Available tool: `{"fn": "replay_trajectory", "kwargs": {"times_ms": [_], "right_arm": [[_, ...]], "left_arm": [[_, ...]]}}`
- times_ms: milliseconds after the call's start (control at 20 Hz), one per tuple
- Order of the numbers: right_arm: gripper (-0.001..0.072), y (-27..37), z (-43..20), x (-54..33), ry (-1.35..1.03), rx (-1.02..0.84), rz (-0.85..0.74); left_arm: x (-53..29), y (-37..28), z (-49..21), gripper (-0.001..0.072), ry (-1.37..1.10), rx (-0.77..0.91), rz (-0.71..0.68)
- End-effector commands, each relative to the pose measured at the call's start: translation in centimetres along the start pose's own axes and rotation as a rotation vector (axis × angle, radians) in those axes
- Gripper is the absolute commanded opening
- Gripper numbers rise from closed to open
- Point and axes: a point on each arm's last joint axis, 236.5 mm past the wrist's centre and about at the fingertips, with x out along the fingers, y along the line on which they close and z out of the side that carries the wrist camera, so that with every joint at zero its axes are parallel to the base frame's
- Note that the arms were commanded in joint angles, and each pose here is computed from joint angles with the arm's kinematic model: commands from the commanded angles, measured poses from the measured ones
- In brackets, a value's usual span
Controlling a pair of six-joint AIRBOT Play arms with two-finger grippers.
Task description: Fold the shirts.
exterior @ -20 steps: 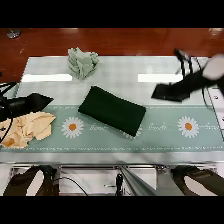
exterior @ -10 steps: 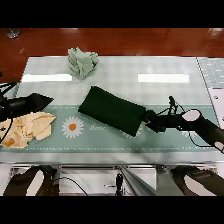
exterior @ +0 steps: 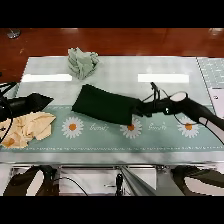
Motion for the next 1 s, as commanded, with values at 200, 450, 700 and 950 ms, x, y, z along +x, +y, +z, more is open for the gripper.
{"fn": "replay_trajectory", "kwargs": {"times_ms": [200,450,700,950], "right_arm": [[0.0021,13.9,9.2,-11.1,-0.163,-0.415,-0.132],[0.0021,15.7,12.0,-20.3,-0.296,-0.413,-0.257],[0.0021,8.9,12.8,-30.4,-0.375,-0.175,-0.363],[0.0021,0.0,7.6,-39.7,-0.372,0.126,-0.546]], "left_arm": [[0.0,0.0,-0.1,0.0020,0.003,0.001,-0.001],[0.0,0.0,-0.1,0.0020,0.003,0.000,-0.001],[0.0,0.0,0.0,0.0020,0.001,0.001,0.000],[0.0,0.0,0.0,0.0020,0.001,0.001,0.000]]}}
